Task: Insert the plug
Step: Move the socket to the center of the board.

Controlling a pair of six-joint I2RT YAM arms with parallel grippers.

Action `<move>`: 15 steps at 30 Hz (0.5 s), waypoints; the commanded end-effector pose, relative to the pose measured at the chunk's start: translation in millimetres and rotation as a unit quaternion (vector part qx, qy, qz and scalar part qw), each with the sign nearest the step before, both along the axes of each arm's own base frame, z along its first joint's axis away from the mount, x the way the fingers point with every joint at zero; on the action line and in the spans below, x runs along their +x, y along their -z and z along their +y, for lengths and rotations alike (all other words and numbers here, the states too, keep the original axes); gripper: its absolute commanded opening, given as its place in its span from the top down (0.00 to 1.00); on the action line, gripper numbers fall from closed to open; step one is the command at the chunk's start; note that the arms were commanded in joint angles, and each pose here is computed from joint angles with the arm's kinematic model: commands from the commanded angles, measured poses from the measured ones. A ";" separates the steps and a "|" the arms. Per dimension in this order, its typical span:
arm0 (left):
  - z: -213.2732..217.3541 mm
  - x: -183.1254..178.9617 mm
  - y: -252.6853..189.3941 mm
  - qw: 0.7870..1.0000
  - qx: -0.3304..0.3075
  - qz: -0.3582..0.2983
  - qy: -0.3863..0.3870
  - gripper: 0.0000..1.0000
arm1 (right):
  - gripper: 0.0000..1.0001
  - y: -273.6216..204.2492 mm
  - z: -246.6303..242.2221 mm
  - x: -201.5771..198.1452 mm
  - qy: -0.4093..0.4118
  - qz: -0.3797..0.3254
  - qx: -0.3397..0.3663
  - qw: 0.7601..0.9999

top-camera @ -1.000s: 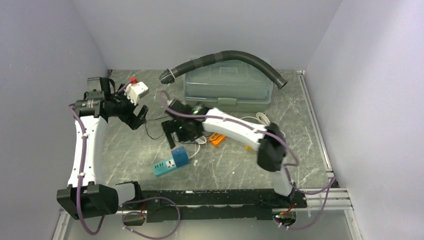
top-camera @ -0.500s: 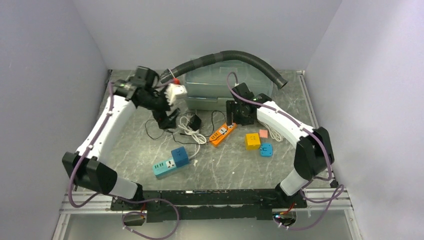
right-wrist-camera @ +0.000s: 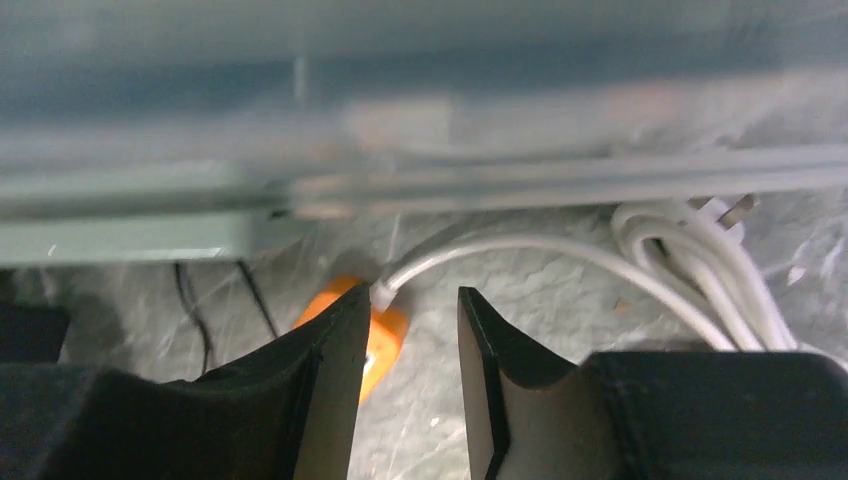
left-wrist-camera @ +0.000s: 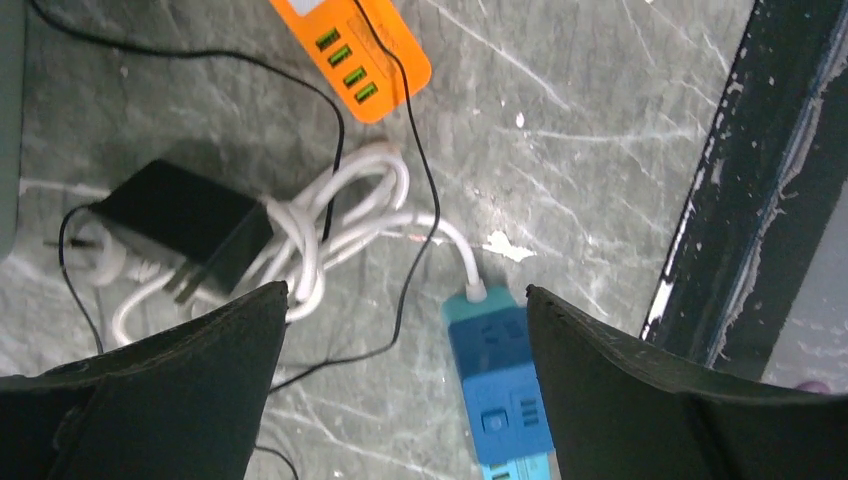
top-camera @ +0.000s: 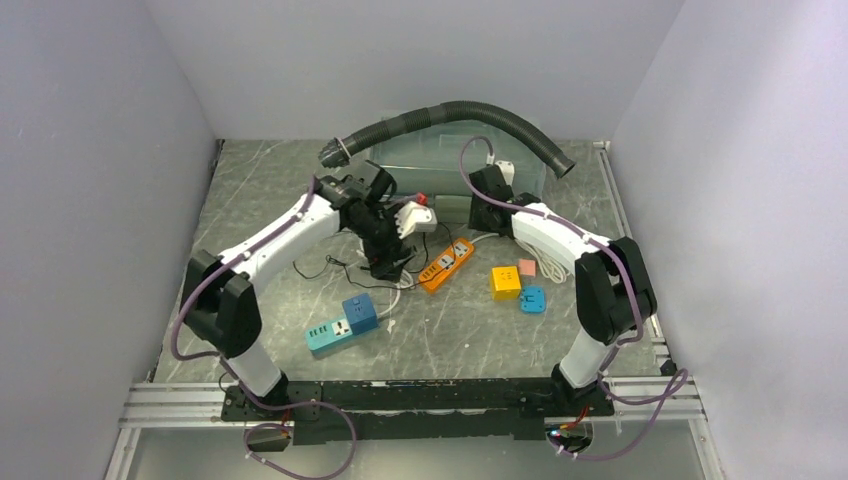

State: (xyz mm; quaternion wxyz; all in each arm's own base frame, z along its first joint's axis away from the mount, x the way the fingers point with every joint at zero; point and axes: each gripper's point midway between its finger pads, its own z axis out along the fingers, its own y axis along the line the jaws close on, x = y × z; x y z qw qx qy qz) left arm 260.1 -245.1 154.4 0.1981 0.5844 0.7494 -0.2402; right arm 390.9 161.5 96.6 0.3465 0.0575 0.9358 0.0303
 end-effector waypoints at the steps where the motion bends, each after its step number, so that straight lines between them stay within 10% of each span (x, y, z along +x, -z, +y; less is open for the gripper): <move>1: -28.3 15.5 10.7 1.000 -0.010 -0.023 -0.008 0.05 | 0.60 7.9 -21.0 24.2 0.061 -0.050 -0.007 0.997; 15: -100.7 28.5 65.2 1.000 0.003 -0.017 0.008 0.00 | 0.66 62.7 -79.9 -5.0 0.189 -0.037 -0.004 0.981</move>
